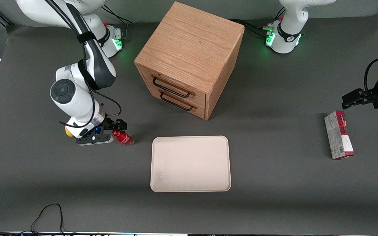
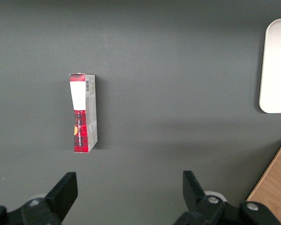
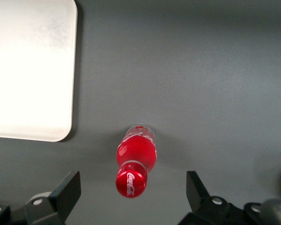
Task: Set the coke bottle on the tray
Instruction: 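Lower the right gripper and close it around the bottle's cap end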
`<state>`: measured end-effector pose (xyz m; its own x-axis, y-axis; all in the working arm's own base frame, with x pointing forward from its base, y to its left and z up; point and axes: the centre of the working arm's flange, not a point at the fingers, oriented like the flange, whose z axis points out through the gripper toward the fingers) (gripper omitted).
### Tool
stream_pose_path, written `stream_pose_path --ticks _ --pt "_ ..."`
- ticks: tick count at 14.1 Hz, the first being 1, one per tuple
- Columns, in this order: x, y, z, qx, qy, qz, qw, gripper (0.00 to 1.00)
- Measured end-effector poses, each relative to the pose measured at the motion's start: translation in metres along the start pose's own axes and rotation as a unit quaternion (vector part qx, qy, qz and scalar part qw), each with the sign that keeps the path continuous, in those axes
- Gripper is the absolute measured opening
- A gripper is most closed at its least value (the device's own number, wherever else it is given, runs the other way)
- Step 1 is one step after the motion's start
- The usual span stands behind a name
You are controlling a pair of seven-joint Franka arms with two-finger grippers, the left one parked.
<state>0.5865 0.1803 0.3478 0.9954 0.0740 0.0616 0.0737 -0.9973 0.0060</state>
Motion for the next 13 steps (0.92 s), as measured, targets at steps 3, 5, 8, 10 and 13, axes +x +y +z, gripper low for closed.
stream_pose_path --ticks 3,5,8,10,13 --pt "0.001 -0.001 0.015 -0.002 -0.004 0.0 1.0 1.0" --pt "0.0 -0.001 0.022 -0.003 -0.01 0.0 0.9999 1.0" --pt "-0.002 0.0 0.027 -0.005 -0.014 0.0 0.9999 1.0" --pt "-0.002 0.0 0.027 -0.005 -0.015 0.0 0.9999 0.95" --pt "-0.003 0.0 0.028 -0.005 -0.017 0.0 0.9998 0.78"
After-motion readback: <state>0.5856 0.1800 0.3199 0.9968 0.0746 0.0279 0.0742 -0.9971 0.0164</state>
